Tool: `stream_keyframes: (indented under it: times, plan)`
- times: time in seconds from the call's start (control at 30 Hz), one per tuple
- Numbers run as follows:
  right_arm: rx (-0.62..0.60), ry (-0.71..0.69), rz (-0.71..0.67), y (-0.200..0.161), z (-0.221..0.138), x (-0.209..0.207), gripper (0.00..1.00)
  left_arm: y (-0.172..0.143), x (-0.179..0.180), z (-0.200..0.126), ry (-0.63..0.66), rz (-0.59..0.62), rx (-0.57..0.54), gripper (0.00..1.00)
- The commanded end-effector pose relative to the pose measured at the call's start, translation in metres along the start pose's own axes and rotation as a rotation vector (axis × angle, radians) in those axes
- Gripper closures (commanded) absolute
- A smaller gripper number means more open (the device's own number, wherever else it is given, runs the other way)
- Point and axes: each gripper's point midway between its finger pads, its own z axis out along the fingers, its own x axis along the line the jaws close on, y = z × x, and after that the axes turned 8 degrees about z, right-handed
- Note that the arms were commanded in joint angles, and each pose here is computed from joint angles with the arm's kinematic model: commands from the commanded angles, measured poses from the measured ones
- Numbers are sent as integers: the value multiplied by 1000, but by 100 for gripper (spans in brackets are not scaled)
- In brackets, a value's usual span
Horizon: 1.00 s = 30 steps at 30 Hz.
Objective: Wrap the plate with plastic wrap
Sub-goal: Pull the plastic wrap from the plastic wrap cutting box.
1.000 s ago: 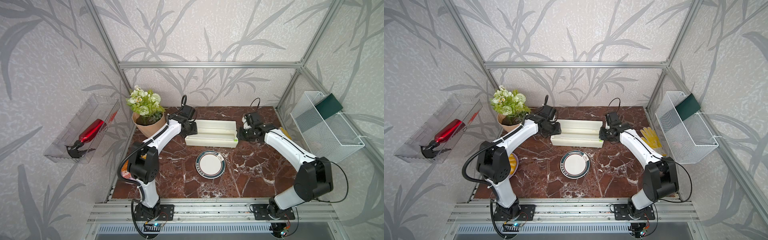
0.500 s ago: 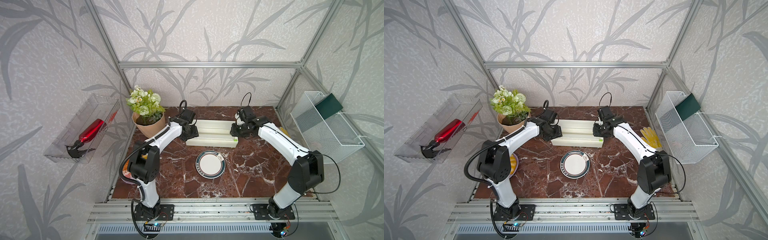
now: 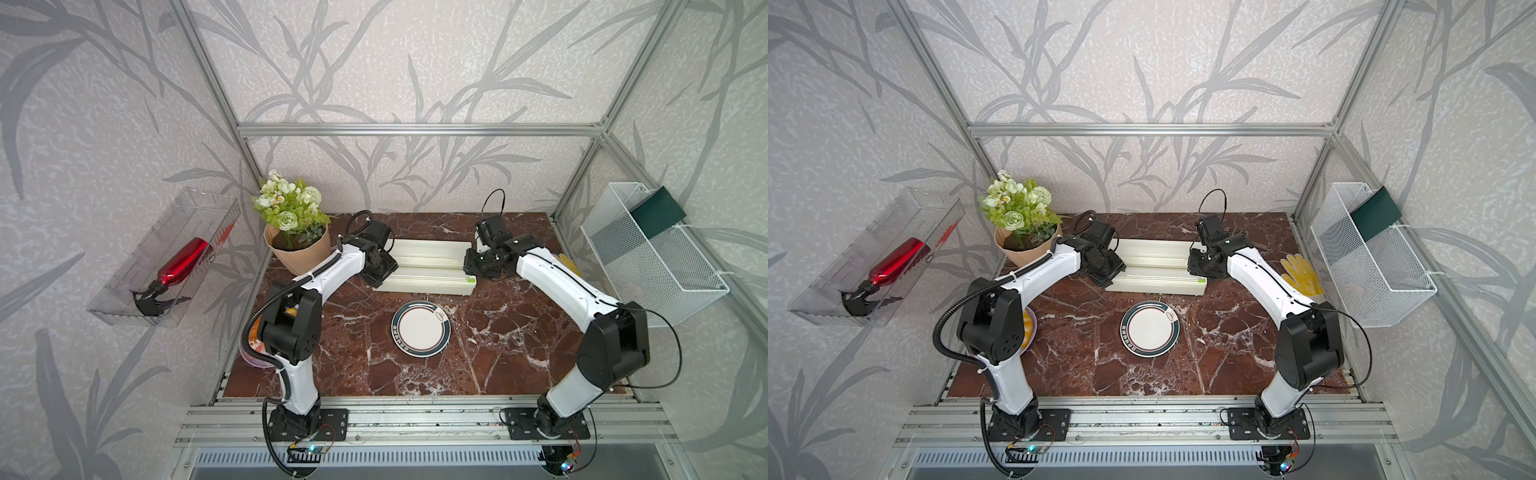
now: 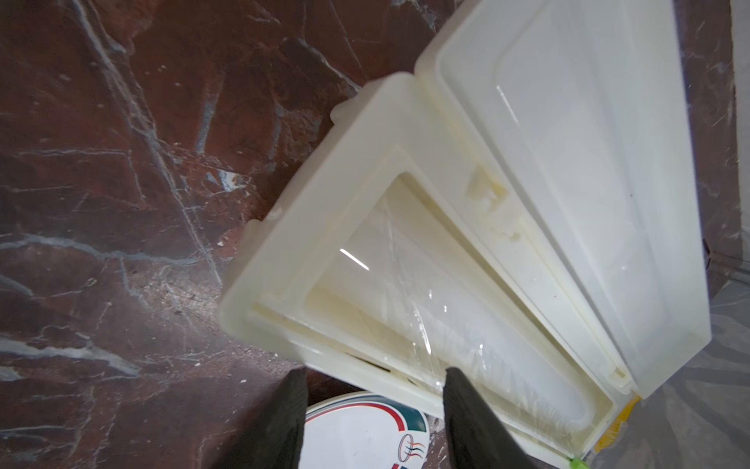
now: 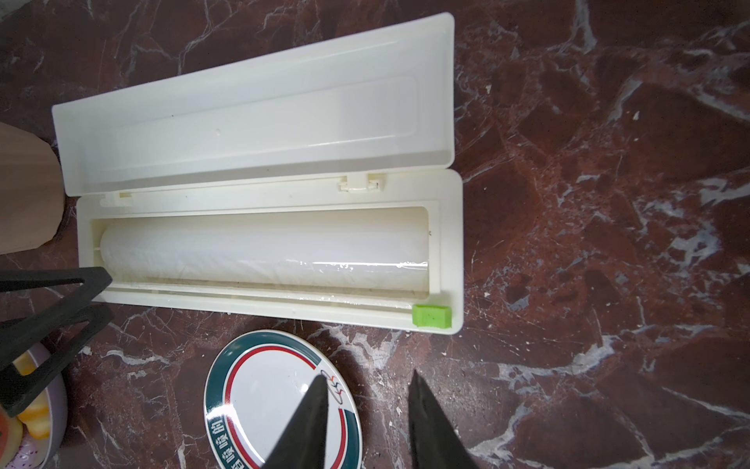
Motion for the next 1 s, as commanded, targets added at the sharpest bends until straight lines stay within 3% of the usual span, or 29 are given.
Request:
stream_keyframes:
  times: [0.0,0.97]
  plan:
    - [-14,6,3,-3,-9,0,66,10,-12,-5,-44,-60,-46,48]
    - [-25,-15,-3,-3,-8,-4,66,21,-4,28,-3,-81,-52,61]
